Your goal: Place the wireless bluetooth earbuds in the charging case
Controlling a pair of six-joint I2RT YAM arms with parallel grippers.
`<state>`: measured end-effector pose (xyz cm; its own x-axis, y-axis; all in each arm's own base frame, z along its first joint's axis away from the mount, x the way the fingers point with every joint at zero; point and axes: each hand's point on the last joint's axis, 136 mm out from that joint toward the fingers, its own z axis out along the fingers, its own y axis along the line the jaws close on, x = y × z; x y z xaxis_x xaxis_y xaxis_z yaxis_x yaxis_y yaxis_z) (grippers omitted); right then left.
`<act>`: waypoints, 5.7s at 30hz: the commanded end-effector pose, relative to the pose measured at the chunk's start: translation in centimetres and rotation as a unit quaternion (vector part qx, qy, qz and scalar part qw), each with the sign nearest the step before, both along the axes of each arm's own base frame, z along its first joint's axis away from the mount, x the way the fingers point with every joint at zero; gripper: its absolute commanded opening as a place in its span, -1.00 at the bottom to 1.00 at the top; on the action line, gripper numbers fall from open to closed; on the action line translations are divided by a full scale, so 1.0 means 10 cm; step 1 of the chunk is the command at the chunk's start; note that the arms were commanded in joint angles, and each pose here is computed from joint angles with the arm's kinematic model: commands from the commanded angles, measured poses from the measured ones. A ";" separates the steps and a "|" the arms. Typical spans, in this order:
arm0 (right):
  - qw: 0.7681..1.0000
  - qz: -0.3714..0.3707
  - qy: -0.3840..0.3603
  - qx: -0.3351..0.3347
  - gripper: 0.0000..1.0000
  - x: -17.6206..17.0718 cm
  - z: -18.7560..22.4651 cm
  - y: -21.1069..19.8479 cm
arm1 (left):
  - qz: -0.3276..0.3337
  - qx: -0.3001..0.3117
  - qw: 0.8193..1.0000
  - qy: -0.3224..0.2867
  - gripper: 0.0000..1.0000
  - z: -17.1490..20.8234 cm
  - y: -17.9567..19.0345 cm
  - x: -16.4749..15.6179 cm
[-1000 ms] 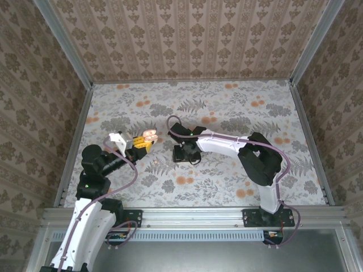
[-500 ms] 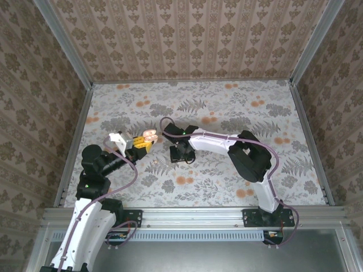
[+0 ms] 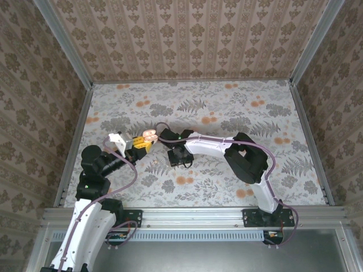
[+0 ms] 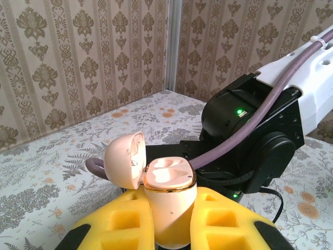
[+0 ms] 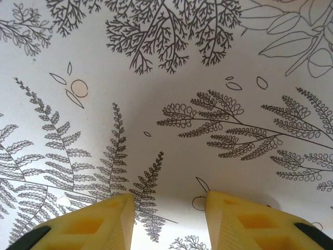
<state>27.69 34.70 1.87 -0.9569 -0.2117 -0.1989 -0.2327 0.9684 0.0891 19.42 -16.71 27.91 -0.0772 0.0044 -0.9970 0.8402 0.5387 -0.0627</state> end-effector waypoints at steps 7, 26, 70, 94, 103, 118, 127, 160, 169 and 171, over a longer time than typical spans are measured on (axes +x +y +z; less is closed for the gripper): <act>0.995 0.014 0.013 -0.098 -0.18 -0.30 0.05 -0.54 | 0.000 -0.008 1.000 -0.003 -1.00 0.03 0.00 -0.02; 0.982 0.185 -0.022 -0.042 -0.17 -0.15 0.65 -0.38 | -0.004 -0.012 1.000 0.006 -1.00 -0.01 -0.04 -0.01; 0.949 0.268 0.088 -0.140 -0.27 -0.14 -0.07 -0.80 | 0.003 -0.001 1.000 0.019 -1.00 -0.07 -0.06 0.04; 0.988 0.122 0.071 -0.065 -0.61 0.03 0.11 -0.87 | -0.001 -0.003 1.000 0.017 -1.00 -0.05 -0.09 0.03; 0.999 0.043 0.012 -0.010 -0.61 0.19 0.53 -0.81 | -0.021 -0.014 1.000 0.005 -1.00 -0.04 -0.18 0.04; 0.972 -0.096 -0.192 0.096 -0.64 0.42 1.92 -1.07 | -0.020 0.002 0.995 -0.097 -1.00 0.03 -0.63 0.20; 0.932 -0.125 -0.288 0.178 -0.66 0.37 2.64 -1.13 | 0.000 0.013 0.993 -0.120 -1.00 0.08 -0.97 0.40; 0.909 -0.073 -0.328 0.247 -0.64 0.29 2.90 -0.57 | -0.028 -0.018 0.991 -0.126 -1.00 0.21 -1.35 0.48; 0.912 -0.062 -0.330 0.235 -0.64 0.28 2.80 -0.53 | -0.017 -0.021 0.991 -0.128 -1.00 0.26 -1.32 0.50; 0.915 -0.059 -0.328 0.228 -0.64 0.28 2.74 -0.52 | -0.018 -0.022 0.991 -0.127 -1.00 0.27 -1.32 0.50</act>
<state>30.02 29.27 30.16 -0.6269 0.1561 -0.7633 -0.2771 0.8710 0.4057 24.77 -29.93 26.97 0.1157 0.0315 -0.9928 0.8561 0.5036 0.1157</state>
